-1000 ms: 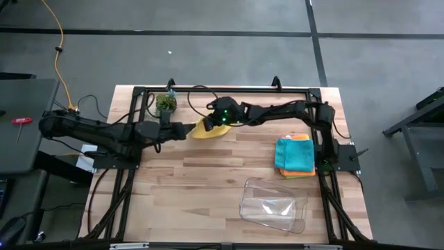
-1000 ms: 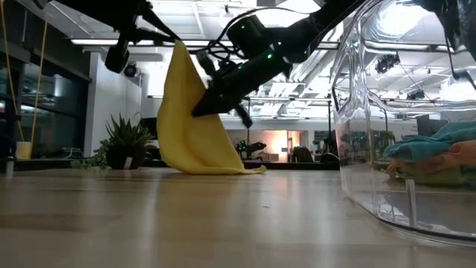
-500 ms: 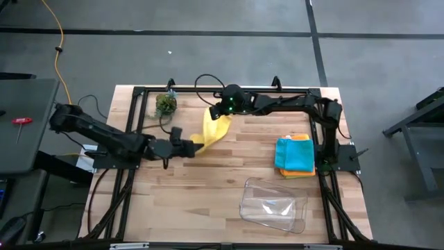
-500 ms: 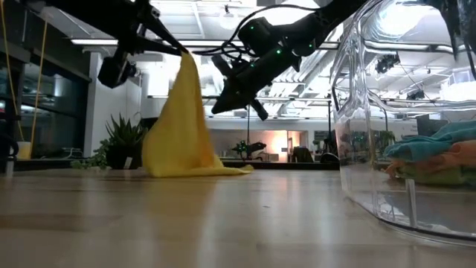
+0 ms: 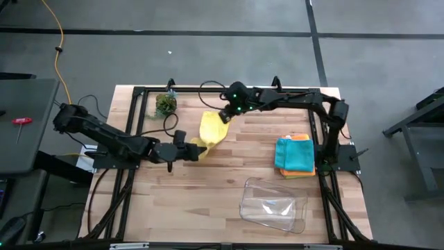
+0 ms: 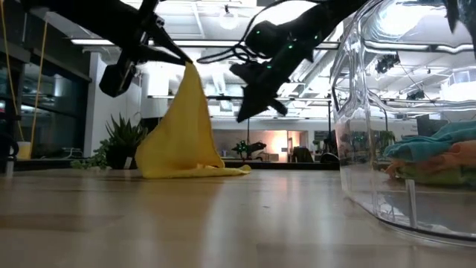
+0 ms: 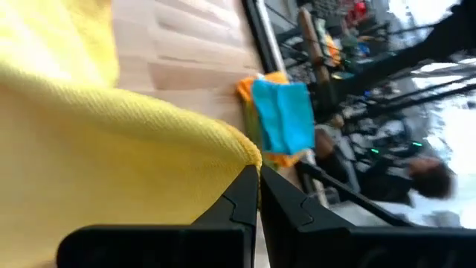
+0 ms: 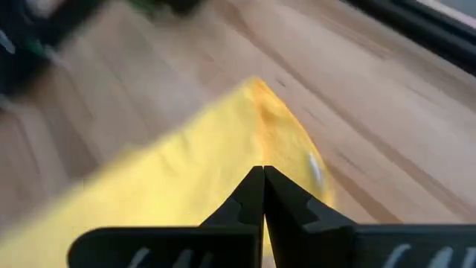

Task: Fold microfiber towels
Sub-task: Fold the yellow cloth

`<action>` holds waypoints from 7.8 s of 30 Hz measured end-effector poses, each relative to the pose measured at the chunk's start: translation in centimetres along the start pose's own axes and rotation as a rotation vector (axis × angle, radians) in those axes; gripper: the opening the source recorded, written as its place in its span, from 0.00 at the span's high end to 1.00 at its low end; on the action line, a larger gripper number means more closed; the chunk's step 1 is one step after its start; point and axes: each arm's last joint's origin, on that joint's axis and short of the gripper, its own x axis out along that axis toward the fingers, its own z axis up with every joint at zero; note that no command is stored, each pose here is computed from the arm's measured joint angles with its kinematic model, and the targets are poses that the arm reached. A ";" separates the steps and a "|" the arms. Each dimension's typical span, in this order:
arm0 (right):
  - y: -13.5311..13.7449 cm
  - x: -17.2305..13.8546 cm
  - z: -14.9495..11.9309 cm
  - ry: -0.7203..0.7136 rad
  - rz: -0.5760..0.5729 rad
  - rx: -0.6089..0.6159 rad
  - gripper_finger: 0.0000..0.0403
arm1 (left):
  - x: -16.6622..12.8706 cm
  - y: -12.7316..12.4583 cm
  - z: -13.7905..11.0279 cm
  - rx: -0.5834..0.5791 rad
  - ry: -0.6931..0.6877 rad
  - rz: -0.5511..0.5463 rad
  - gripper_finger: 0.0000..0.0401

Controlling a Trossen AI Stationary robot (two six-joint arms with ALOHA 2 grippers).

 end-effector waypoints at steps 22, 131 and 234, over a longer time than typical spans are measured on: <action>4.2 1.1 -12.6 -0.077 0.249 -0.164 0.99 | -0.4 -0.1 1.3 -0.029 -0.066 0.005 1.00; -0.2 1.0 -7.1 0.013 0.283 -0.154 1.00 | -1.7 1.8 -1.6 0.301 0.517 0.076 1.00; 3.6 8.0 -9.9 0.159 0.306 -0.581 0.65 | -2.2 2.7 -2.2 0.328 0.445 0.190 1.00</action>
